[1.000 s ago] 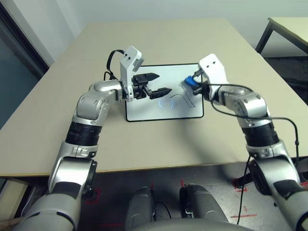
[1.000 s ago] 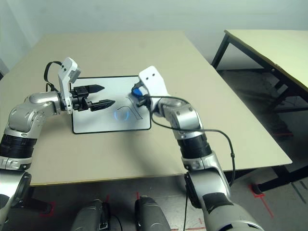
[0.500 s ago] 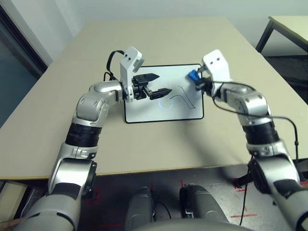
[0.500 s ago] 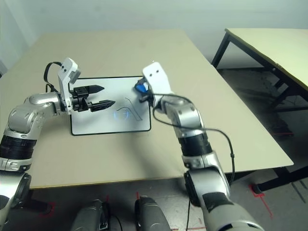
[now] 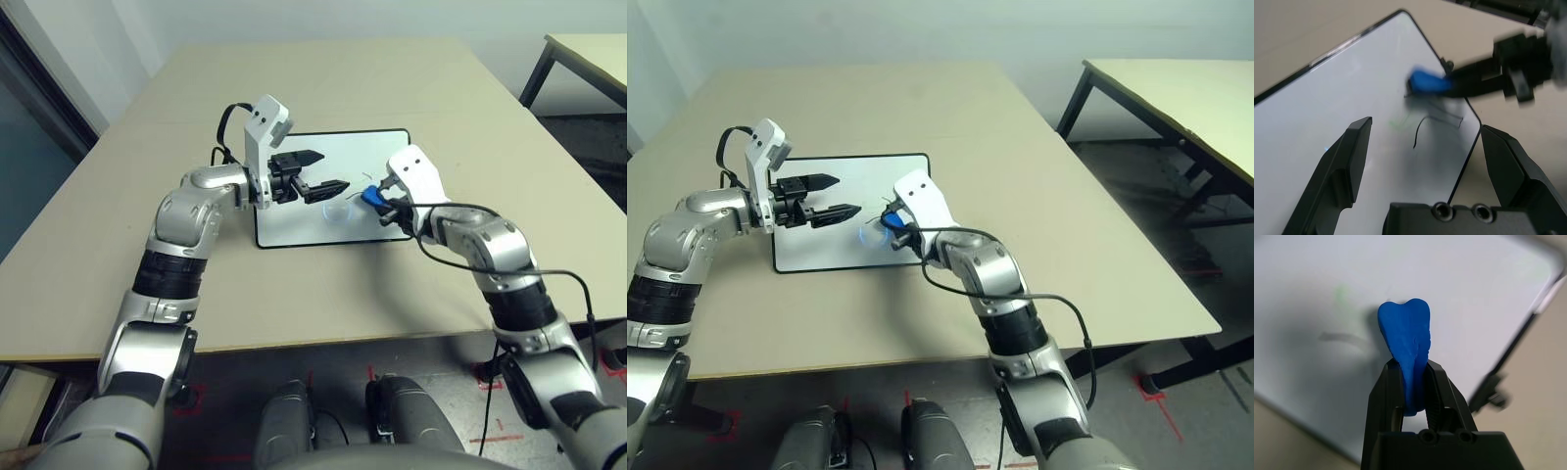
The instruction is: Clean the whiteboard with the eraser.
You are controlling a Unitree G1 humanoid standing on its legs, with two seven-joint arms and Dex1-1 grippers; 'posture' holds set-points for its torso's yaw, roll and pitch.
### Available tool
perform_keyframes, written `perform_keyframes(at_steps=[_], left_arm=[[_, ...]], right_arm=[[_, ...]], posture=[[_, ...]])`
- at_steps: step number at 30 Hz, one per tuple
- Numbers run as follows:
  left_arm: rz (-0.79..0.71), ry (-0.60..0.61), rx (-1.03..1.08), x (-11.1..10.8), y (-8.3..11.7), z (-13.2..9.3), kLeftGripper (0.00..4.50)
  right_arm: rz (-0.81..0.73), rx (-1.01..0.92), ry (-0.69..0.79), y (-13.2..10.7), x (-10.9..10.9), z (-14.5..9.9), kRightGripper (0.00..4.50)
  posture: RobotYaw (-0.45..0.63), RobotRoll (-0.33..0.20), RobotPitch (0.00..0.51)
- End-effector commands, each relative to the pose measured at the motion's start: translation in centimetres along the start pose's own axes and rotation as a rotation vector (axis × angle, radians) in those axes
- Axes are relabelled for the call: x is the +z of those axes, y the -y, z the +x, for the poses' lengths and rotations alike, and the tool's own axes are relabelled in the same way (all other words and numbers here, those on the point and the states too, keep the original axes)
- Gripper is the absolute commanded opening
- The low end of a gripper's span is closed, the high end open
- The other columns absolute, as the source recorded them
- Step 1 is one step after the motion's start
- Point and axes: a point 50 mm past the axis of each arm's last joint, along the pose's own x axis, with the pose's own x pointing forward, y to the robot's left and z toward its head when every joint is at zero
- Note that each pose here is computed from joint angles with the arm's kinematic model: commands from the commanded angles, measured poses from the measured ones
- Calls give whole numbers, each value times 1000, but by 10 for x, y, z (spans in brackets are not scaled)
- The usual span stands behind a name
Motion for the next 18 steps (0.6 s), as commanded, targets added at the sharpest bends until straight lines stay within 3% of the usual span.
perform_keyframes(at_steps=[1, 12, 14, 18], left_arm=[[-22, -52, -19, -10, 4, -2, 4500], [-47, -75, -21, -14, 9, -5, 4500], [-49, -77, -21, -15, 9, -5, 4500], [-52, -79, -19, -15, 9, -6, 4500]], right_arm=[[-18, -11, 18, 2, 2, 3, 586], [-38, 167, -159, -45, -48, -11, 584], [-33, 162, -172, -43, -50, -10, 584], [-29, 61, -160, -16, -44, -5, 584]], posture=[[-74, 0, 69], [-66, 0, 88], [-70, 0, 92], [-71, 0, 97]])
